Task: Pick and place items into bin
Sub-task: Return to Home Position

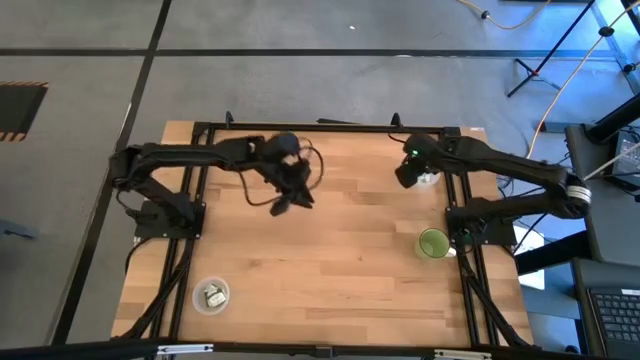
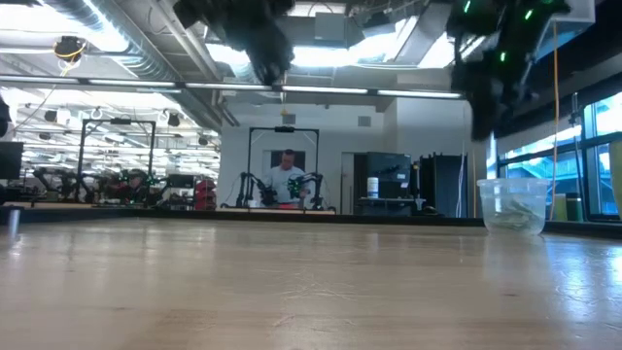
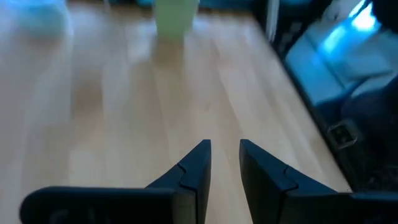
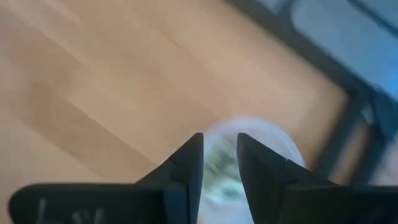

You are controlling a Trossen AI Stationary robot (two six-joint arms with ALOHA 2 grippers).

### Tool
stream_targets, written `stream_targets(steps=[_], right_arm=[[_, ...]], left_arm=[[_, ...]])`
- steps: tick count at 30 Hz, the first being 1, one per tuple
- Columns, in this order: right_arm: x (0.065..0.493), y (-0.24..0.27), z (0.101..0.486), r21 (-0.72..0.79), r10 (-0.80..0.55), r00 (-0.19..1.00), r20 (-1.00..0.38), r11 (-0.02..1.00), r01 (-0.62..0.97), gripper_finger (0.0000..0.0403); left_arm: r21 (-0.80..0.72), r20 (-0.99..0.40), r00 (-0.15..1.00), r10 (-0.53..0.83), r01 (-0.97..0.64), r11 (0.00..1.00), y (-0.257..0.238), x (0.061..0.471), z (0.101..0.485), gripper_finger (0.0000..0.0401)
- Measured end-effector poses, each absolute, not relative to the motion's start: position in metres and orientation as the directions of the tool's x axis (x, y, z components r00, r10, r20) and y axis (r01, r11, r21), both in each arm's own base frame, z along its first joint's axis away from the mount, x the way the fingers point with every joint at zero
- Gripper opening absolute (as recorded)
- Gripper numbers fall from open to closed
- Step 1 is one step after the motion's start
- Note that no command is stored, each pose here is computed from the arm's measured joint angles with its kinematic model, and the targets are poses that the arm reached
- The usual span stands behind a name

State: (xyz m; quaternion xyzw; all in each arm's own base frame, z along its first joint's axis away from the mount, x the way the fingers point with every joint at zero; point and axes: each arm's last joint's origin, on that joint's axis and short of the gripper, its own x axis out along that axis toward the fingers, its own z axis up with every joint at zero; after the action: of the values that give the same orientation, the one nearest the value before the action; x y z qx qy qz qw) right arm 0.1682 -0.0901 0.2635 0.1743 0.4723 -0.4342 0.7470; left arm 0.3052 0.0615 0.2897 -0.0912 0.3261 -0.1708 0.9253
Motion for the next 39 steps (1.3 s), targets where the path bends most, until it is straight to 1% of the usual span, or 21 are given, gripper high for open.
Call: stream_targets(steps=[2, 4, 7, 11, 14, 16, 19, 23, 26, 29, 31, 34, 37, 39], right_arm=[[0.168, -0.078, 0.277, -0.089, -0.513, 0.303, -0.803, 0.606, 0.79, 0.0101], [0.164, -0.065, 0.29, -0.035, -0.519, 0.419, -0.745, 0.657, 0.753, 0.0101], [0.158, -0.046, 0.305, 0.017, -0.497, 0.551, -0.67, 0.732, 0.681, 0.0101], [0.153, -0.029, 0.305, 0.027, -0.505, 0.668, -0.547, 0.787, 0.617, 0.0101], [0.152, -0.02, 0.296, 0.037, -0.455, 0.758, -0.467, 0.847, 0.531, 0.0101], [0.151, -0.015, 0.29, 0.068, -0.415, 0.808, -0.417, 0.873, 0.484, 0.0101], [0.147, -0.011, 0.279, 0.091, -0.377, 0.851, -0.365, 0.895, 0.436, 0.0101], [0.139, -0.007, 0.265, 0.097, -0.349, 0.881, -0.318, 0.913, 0.397, 0.0101], [0.136, -0.003, 0.257, 0.126, -0.274, 0.924, -0.268, 0.94, 0.316, 0.0101], [0.133, 0.0, 0.255, 0.147, -0.191, 0.961, -0.202, 0.964, 0.222, 0.0101], [0.13, 0.001, 0.253, 0.151, -0.161, 0.971, -0.174, 0.97, 0.188, 0.0101], [0.125, 0.002, 0.25, 0.144, -0.15, 0.979, -0.14, 0.975, 0.17, 0.0101], [0.12, 0.003, 0.244, 0.145, -0.142, 0.982, -0.128, 0.976, 0.16, 0.0101], [0.117, 0.003, 0.24, 0.149, -0.133, 0.984, -0.118, 0.977, 0.15, 0.0101]], left_arm=[[-0.256, -0.507, 0.777, -0.372, 0.277, 0.926, 0.067, 0.293, 0.301, 0.0079], [-0.236, -0.455, 0.822, -0.343, 0.26, 0.936, 0.07, 0.279, 0.308, 0.0077], [-0.211, -0.371, 0.875, -0.309, 0.245, 0.946, 0.07, 0.255, 0.311, 0.0078], [-0.167, -0.247, 0.924, -0.291, 0.255, 0.952, 0.06, 0.224, 0.306, 0.008], [-0.182, -0.161, 0.95, -0.269, 0.239, 0.954, 0.055, 0.199, 0.297, 0.0077], [-0.198, -0.096, 0.964, -0.249, 0.226, 0.954, 0.052, 0.183, 0.293, 0.0077], [-0.215, -0.002, 0.973, -0.229, 0.223, 0.951, 0.048, 0.162, 0.287, 0.0078], [-0.207, 0.08, 0.973, -0.218, 0.23, 0.951, 0.041, 0.142, 0.277, 0.0081], [-0.186, 0.129, 0.969, -0.213, 0.235, 0.954, 0.037, 0.132, 0.268, 0.0081], [-0.178, 0.155, 0.967, -0.203, 0.23, 0.957, 0.035, 0.126, 0.261, 0.0079], [-0.18, 0.175, 0.97, -0.168, 0.199, 0.963, 0.035, 0.123, 0.256, 0.0078], [-0.196, 0.185, 0.979, -0.085, 0.122, 0.973, 0.036, 0.12, 0.247, 0.0078], [-0.202, 0.181, 0.981, -0.071, 0.107, 0.974, 0.035, 0.119, 0.234, 0.0079], [-0.193, 0.207, 0.975, -0.08, 0.121, 0.974, 0.034, 0.117, 0.228, 0.0081]])
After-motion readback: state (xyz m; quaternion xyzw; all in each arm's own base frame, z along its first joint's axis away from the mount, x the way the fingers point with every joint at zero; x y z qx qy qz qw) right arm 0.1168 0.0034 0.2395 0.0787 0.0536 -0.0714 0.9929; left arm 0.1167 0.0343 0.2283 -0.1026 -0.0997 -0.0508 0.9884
